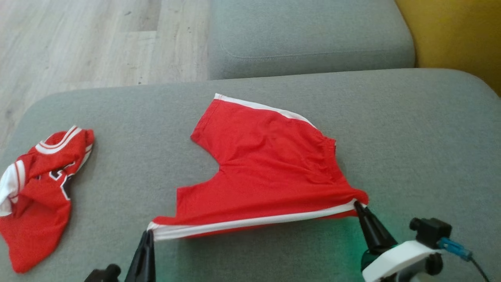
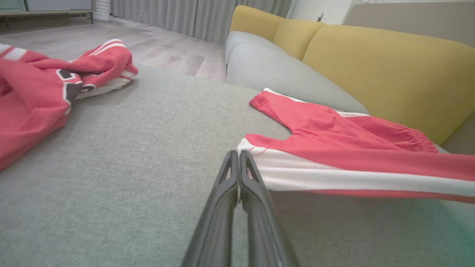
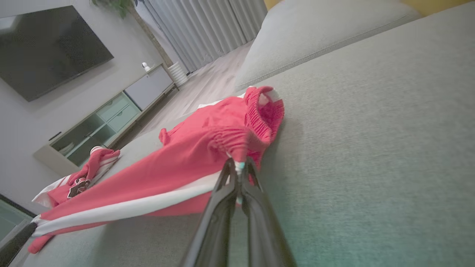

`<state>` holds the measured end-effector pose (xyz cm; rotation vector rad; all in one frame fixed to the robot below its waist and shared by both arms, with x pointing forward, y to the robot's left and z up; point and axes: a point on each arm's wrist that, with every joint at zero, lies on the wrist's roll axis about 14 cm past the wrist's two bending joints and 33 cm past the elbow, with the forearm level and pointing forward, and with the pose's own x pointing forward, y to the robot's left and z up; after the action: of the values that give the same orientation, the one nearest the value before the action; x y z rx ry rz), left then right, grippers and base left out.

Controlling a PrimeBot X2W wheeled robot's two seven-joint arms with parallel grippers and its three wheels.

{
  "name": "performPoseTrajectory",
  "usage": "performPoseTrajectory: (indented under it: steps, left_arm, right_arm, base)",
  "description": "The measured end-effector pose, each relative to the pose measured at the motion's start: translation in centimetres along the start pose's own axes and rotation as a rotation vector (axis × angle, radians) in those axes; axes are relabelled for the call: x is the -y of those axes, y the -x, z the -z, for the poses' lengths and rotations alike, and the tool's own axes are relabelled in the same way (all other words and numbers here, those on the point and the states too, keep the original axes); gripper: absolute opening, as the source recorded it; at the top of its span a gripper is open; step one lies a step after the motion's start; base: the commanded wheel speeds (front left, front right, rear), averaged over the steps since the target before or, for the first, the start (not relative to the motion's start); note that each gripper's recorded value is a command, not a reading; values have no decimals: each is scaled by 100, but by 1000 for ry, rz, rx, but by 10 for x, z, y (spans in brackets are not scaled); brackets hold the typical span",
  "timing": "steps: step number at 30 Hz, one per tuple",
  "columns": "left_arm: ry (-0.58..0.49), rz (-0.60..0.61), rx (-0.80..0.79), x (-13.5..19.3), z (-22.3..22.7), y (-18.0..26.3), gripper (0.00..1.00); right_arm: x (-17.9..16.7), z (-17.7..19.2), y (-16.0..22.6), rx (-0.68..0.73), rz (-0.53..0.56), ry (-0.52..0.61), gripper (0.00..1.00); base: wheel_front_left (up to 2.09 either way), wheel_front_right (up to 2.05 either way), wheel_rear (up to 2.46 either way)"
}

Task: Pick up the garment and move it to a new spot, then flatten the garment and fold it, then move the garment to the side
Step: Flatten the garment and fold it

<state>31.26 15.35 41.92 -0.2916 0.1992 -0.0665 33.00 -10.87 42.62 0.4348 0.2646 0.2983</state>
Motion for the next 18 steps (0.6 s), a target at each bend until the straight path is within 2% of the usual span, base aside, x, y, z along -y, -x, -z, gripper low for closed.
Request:
performPoseTrajectory:
  steps: [5,8,11,14,18]
  left_arm:
    - [-37,60,18,17,-10,-15,0]
    - [-86,99,62,26,-31,-42,0]
    - [-138,163,95,41,-55,-81,0]
    - [-197,246,69,58,-67,-123,0]
    - [-251,317,58,71,-85,-171,0]
  right_arm:
    - [5,-12,-1,34,11,-8,0]
    - [3,-21,-13,56,5,-30,0]
    - [-3,-36,-35,85,-14,-53,0]
    - [-14,-48,-65,86,-67,-8,0]
    - [-11,-66,-103,112,-64,-36,0]
  base:
    - [0,0,0]
    - [0,0,0]
    - [0,0,0]
    - [0,0,0]
    - [0,0,0]
